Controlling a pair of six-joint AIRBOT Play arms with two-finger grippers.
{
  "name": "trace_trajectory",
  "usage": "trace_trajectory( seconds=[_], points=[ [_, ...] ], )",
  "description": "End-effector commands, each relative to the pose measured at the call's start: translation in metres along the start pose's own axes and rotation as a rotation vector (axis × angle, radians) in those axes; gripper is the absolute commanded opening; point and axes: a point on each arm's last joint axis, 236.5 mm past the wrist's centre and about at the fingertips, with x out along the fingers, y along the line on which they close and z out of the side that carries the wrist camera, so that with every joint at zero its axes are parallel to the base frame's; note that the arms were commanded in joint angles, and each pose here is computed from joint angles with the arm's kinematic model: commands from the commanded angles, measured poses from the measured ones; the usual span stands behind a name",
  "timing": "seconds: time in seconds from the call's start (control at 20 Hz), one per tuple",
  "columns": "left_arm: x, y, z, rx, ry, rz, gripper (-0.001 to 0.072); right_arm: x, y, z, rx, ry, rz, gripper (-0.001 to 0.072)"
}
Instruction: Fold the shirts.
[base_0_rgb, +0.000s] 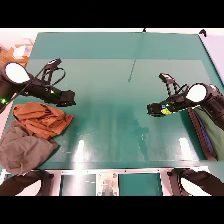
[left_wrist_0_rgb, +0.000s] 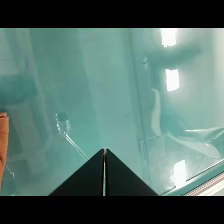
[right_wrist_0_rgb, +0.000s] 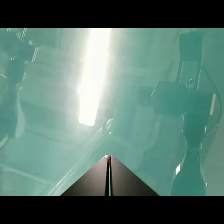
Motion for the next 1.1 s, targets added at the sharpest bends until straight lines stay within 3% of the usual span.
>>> trace_trajectory(
  seconds=[0.0, 0.15, 0.35, 0.4, 0.45, 0.5, 0.65, 0.85, 1.05],
  points=[
    [0.0, 0.001, -0.007, 0.004, 0.031, 0.006, 0.003, 0.0, 0.0, 0.0, -0.001, 0.001, 0.001, 0.0017],
    [-0.009, 0.032, -0.018, 0.039, 0.086, 0.146, 0.0029, 0.0, 0.0, 0.0, -0.001, 0.001, 0.0, 0.0017],
    [-0.063, 0.124, -0.005, 0.015, 0.018, 0.605, 0.003, 0.0, 0.0, 0.0, -0.001, 0.001, 0.0, 0.0016],
    [-0.079, 0.149, -0.003, 0.004, 0.003, 0.73, 0.0164, 0.0, 0.0, 0.0, -0.001, 0.001, 0.001, 0.0017],
    [-0.088, 0.166, 0.001, -0.012, -0.025, 0.805, 0.0569, 0.0, 0.0, 0.0, -0.001, 0.001, 0.0, 0.0017],
    [-0.09, 0.178, 0.005, -0.034, -0.055, 0.824, 0.072, 0.0, 0.0, 0.0, -0.001, 0.001, 0.0, 0.0017],
    [-0.079, 0.226, -0.007, -0.17, -0.033, 0.815, 0.072, 0.0, 0.0, 0.0, -0.001, 0.001, 0.0, 0.0017],
    [-0.025, 0.271, -0.028, -0.415, 0.055, 0.647, 0.072, 0.0, 0.0, 0.0, -0.001, 0.001, 0.001, 0.0017],
    [0.02, 0.287, -0.058, -0.476, 0.222, 0.603, 0.072, 0.0, 0.0, 0.0, -0.001, 0.001, 0.001, 0.0017]
  ],
)
